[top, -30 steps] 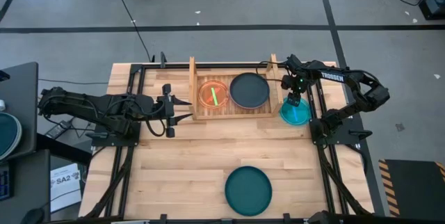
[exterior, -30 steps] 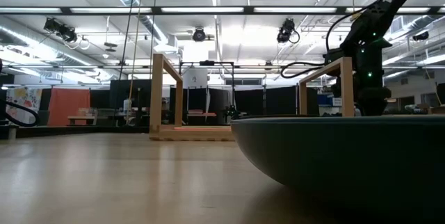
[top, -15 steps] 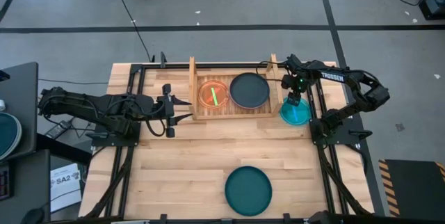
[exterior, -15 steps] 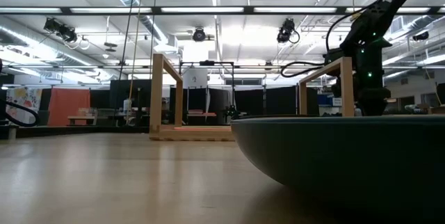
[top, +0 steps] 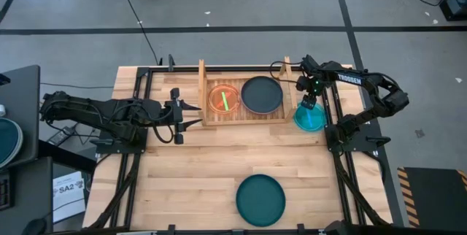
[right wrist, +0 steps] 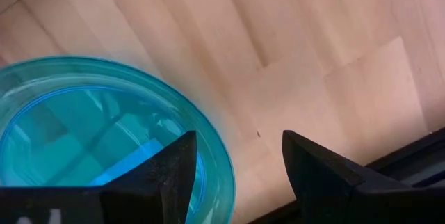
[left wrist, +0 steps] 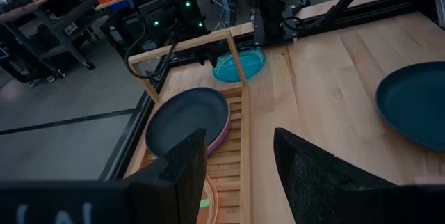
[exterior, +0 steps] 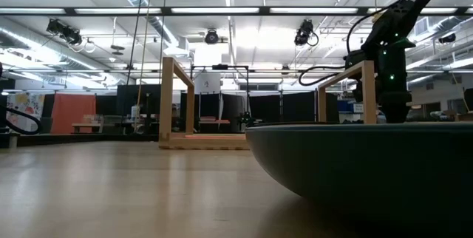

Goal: Place and stack plates onto a shelf
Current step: Stack the small blue plate on top of the small orange plate on the shelf

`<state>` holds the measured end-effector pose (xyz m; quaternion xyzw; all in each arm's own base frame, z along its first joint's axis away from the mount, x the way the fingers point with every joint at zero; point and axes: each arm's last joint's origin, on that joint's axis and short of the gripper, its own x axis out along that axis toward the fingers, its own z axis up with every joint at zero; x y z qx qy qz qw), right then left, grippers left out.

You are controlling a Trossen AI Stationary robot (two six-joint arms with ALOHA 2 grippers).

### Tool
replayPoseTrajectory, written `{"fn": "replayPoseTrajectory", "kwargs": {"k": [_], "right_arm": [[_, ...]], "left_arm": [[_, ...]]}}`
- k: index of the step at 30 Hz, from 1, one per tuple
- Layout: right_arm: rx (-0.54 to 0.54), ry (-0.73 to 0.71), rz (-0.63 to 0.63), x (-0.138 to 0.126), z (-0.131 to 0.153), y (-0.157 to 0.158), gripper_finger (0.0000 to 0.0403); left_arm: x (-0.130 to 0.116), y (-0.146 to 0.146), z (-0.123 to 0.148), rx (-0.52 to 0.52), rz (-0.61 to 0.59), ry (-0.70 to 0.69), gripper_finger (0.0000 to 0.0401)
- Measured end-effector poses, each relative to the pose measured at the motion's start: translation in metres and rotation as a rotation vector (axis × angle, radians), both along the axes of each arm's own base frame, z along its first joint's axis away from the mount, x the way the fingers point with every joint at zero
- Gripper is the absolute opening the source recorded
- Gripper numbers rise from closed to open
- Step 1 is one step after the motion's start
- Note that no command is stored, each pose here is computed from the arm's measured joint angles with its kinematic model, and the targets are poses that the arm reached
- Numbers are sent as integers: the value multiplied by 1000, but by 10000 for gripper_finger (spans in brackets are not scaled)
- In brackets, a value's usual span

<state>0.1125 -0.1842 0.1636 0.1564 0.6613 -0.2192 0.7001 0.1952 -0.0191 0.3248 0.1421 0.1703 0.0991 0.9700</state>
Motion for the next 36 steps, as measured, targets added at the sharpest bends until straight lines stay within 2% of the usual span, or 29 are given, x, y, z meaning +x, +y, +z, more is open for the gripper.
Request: {"fn": "replayPoseTrajectory", "kwargs": {"k": [14,29,36], "right_arm": [[39,40,117,-3,0,4,217],[10,21,139,-2,-7,5,217],[-7,-42,143,2,-13,6,217]], "left_arm": [[0,0,0,-6,2,-2,174],[0,0,0,-6,2,-2,174],[0,0,0,-6,2,-2,174]]}}
